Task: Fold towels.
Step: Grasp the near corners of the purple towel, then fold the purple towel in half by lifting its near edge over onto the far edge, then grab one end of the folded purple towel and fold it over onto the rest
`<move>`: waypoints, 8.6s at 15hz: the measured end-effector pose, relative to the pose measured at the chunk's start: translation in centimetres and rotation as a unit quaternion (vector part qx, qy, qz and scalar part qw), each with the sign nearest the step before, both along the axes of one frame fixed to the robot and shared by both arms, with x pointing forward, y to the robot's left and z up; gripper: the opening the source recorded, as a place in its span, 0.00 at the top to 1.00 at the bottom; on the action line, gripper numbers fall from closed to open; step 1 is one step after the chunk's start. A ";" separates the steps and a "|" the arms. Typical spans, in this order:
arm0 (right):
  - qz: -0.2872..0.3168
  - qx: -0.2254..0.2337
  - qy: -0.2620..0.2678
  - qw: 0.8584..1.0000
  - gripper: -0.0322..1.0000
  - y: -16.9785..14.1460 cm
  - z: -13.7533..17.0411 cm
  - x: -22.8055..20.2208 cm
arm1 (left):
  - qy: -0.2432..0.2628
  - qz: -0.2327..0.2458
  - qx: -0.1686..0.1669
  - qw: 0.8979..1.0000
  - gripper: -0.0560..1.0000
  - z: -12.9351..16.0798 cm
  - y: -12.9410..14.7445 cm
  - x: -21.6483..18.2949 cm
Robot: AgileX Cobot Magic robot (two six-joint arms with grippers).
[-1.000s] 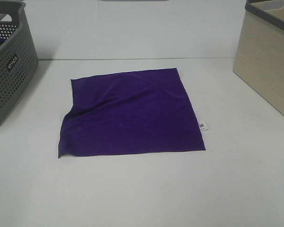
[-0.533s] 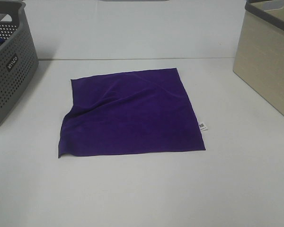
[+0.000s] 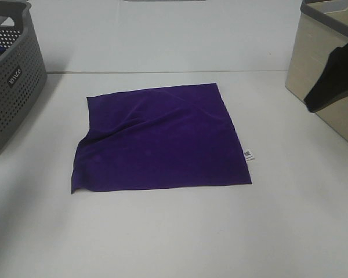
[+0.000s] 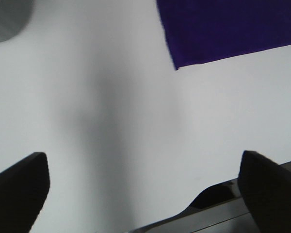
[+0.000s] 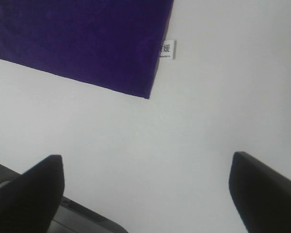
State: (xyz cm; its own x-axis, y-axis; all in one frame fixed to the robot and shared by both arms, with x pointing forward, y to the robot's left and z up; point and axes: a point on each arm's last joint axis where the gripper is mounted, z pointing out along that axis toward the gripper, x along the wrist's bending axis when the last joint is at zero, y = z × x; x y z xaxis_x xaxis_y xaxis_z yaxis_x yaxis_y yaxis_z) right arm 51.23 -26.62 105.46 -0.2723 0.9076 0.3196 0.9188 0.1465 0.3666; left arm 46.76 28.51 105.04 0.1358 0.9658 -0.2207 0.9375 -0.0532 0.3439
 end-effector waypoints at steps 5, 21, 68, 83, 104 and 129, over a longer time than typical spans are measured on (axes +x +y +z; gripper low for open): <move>0.097 0.113 0.083 0.985 0.12 1.9 -8.9 5.2 | 0.060 -0.004 -0.092 0.994 0.02 -8.3 -1.4 6.0; 0.049 0.128 0.153 0.979 0.13 1.8 -18.9 10.3 | 0.097 -0.030 -0.071 0.992 0.03 -17.4 -5.3 11.2; 0.036 0.029 0.076 0.996 0.94 7.3 -4.6 7.4 | 0.024 -0.088 -0.071 0.993 0.95 -6.3 -11.9 8.4; 0.030 -0.006 -0.024 0.999 0.94 8.5 -11.7 18.0 | -0.066 -0.089 -0.007 0.994 0.95 -11.7 -12.4 18.8; 0.069 -0.080 0.072 0.992 0.09 6.9 -5.8 14.2 | 0.110 -0.082 -0.002 0.991 0.22 -13.1 -5.1 20.4; 0.011 -0.081 -0.052 0.995 0.09 4.3 8.7 3.4 | 0.095 -0.093 -0.098 0.986 0.75 -18.7 -12.3 24.2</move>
